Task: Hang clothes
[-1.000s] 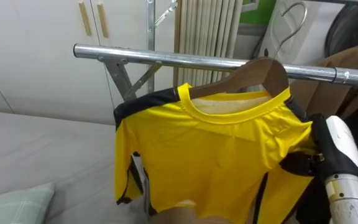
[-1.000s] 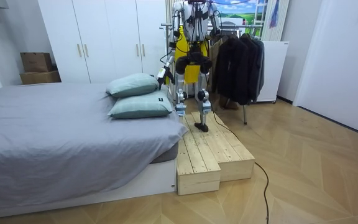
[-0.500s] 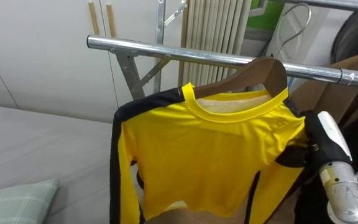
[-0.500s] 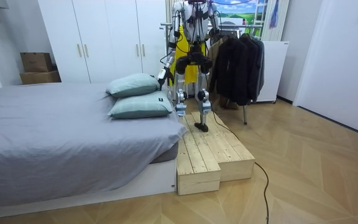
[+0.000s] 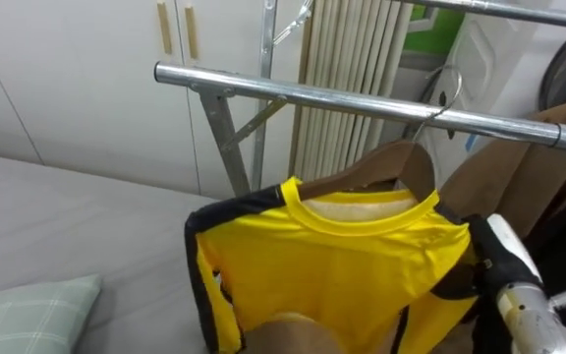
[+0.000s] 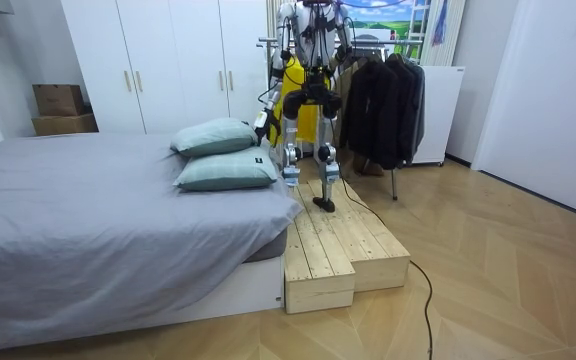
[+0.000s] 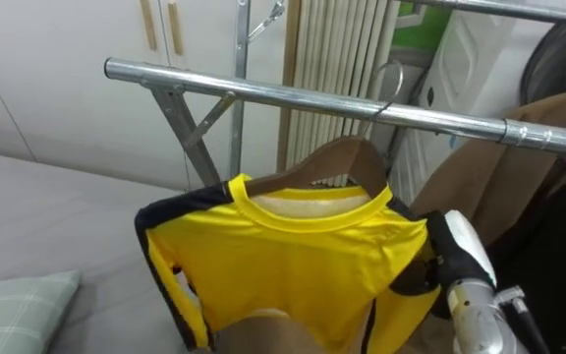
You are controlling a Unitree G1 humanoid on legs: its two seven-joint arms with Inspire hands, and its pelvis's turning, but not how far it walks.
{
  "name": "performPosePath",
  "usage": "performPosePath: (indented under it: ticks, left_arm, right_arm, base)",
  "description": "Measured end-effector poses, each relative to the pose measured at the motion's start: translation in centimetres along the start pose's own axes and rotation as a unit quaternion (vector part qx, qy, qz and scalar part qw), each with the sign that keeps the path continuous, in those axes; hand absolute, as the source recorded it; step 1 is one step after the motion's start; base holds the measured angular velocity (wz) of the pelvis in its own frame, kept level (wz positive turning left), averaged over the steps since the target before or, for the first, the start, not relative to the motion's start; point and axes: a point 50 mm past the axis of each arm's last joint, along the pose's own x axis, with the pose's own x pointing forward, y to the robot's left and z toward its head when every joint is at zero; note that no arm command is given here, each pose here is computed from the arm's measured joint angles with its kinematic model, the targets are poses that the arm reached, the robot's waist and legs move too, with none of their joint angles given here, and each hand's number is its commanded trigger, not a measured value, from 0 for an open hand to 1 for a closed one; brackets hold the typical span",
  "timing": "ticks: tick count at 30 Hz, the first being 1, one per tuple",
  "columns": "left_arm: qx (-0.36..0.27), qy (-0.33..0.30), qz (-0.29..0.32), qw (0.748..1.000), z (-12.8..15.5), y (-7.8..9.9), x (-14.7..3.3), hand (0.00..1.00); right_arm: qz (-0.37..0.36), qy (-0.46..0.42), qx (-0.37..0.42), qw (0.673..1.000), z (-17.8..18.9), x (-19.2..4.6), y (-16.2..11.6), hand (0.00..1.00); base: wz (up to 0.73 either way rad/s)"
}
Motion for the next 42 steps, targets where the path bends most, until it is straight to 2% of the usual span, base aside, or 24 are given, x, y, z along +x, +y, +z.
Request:
performPosePath:
  ticks: [20,39,40,41,42]
  left_arm:
    - [-0.012,-0.002,-0.004,1.0,0.2,-0.3,-0.1,0.0]
    - [-0.011,0.001,-0.004,1.0,0.1,-0.4,-0.2,0.0]
    - [-0.011,0.001,-0.004,1.0,0.1,-0.5,-0.2,0.0]
    - [-0.011,0.001,-0.005,1.0,0.1,-0.5,-0.2,0.0]
    - [-0.011,0.002,-0.005,1.0,0.1,-0.5,-0.2,0.0]
  right_arm:
    - [0.025,0.032,0.001,0.999,-1.8,-0.4,0.7,1.0]
    - [0.002,0.045,0.002,0.999,-3.1,-0.8,0.9,1.0]
    - [0.002,0.045,0.002,0.999,-3.1,-0.8,0.9,0.68]
    - [0.002,0.045,0.002,0.999,-3.1,-0.8,0.9,0.0]
    - [0.002,0.046,0.002,0.999,-3.1,-0.8,1.0,0.0]
  base:
    - [0.04]
    - [0.0]
    - [0.0]
    - [0.0]
    - [0.0]
